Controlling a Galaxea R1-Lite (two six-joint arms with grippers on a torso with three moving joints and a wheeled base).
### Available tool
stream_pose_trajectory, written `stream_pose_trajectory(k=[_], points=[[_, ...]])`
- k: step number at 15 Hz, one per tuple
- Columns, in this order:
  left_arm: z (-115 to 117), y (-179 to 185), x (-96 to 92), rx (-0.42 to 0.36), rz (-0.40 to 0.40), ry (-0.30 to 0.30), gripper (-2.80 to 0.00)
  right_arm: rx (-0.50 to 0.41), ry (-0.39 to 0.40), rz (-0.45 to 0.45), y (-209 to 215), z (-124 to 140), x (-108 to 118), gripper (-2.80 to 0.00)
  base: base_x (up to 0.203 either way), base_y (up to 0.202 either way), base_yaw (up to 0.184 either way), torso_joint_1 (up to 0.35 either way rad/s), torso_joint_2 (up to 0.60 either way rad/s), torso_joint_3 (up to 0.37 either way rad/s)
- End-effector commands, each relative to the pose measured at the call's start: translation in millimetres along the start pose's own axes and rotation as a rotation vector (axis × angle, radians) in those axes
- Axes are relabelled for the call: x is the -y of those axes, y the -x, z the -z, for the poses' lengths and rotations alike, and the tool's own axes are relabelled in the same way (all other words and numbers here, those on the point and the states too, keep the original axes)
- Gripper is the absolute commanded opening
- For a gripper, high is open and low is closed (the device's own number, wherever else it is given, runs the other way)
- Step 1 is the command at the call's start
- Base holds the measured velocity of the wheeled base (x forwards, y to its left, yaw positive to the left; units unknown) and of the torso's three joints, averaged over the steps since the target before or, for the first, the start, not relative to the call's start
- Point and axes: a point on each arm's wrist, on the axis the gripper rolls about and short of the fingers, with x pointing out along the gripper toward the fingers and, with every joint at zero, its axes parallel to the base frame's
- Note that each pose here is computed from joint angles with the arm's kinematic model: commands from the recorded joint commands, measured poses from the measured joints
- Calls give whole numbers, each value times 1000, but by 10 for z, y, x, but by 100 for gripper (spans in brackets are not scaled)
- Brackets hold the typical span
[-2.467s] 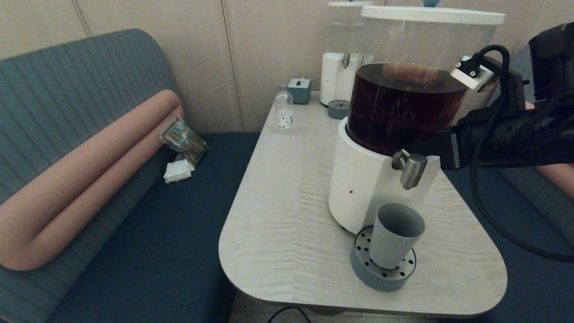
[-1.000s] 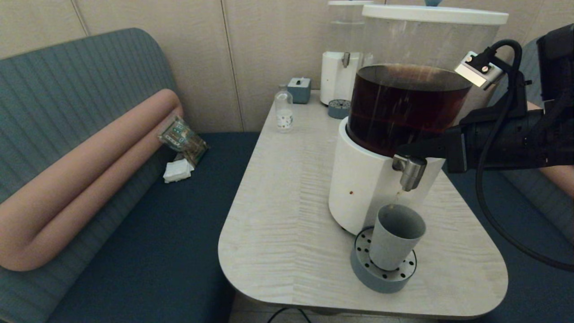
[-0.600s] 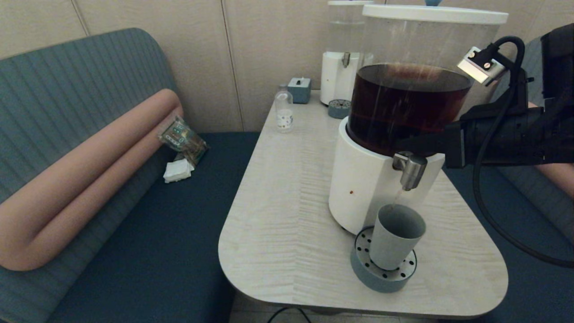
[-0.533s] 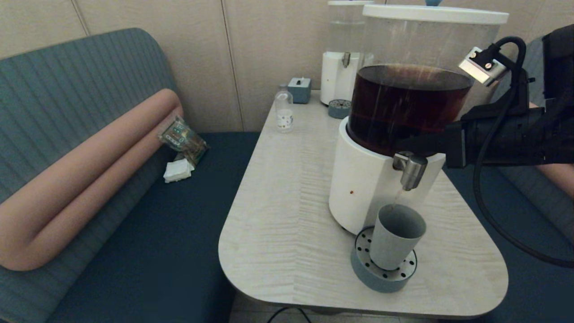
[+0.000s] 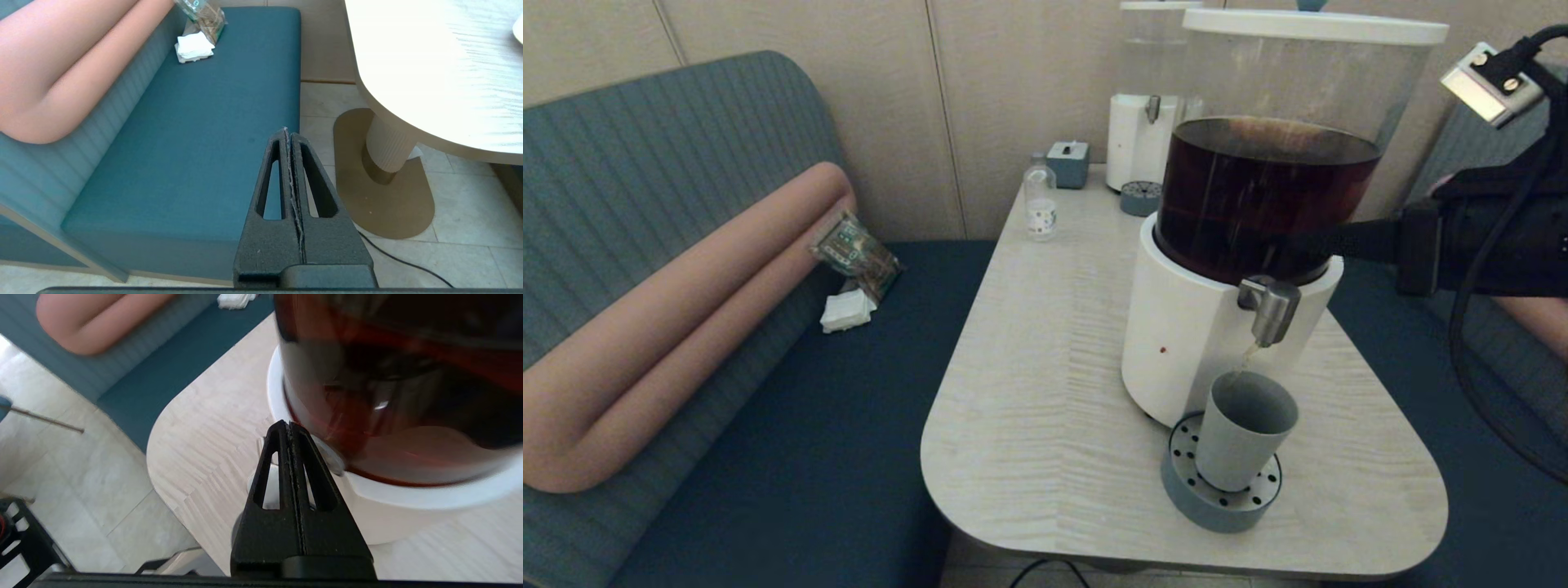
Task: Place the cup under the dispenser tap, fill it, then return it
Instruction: Turn on the faucet, then turn off the faucet
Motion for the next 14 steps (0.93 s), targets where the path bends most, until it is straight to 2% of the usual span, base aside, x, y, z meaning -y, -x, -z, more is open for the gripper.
stream_pose_trajectory(k=[1,3,5,11,14], points=[[-3,0,0,-1,-1,0,-280,34,7,18,157,-36,-10,-280,0,0,0,0,0,0],[0,-1,0,-2,-1,0,-280,36,-2,51,246,-10,32,-280,0,0,0,0,0,0],[0,-1,0,-2,0,1,-280,54,1,76,427,28,-31,-280,0,0,0,0,0,0],[0,-1,0,-2,0,0,-280,151,27,293,1126,307,-294,-280,0,0,0,0,0,0],[1,-1,0,-3,-1,0,-280,146,19,358,1282,539,-350,-280,0,0,0,0,0,0]])
